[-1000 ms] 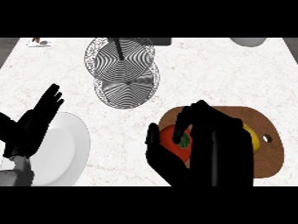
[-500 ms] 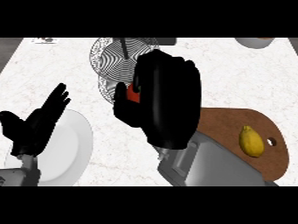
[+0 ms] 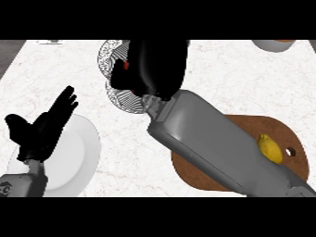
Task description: Pick the bell pepper from the cutting board and place it in the tiered basket
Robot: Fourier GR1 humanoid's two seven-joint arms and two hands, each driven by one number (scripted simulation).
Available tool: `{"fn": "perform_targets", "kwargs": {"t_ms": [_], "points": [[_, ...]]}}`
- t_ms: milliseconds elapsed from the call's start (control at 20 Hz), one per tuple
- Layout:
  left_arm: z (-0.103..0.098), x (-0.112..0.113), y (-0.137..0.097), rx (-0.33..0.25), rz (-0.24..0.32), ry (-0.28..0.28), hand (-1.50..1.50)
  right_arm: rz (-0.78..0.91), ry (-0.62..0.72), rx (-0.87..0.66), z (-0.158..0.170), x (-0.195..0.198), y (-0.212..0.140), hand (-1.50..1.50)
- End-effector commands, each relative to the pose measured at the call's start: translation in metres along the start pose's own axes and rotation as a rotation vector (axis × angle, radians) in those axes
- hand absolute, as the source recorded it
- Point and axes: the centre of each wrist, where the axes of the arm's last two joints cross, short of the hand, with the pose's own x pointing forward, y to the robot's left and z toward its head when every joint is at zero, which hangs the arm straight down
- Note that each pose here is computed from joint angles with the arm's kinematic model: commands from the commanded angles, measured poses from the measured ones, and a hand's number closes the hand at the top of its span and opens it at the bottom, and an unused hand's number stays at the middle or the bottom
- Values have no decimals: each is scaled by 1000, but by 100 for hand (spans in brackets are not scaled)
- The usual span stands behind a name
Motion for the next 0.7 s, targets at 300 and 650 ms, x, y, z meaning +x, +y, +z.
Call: {"fn": "perform_targets", "kwargs": {"t_ms": [300,650], "points": [[-4,11,18,-6,11,-4,0,-57,177,16,-23,-1,40,150],[-3,6,5,-8,-4,-3,0,-2,181,-47,-42,-15,67,150]]}}
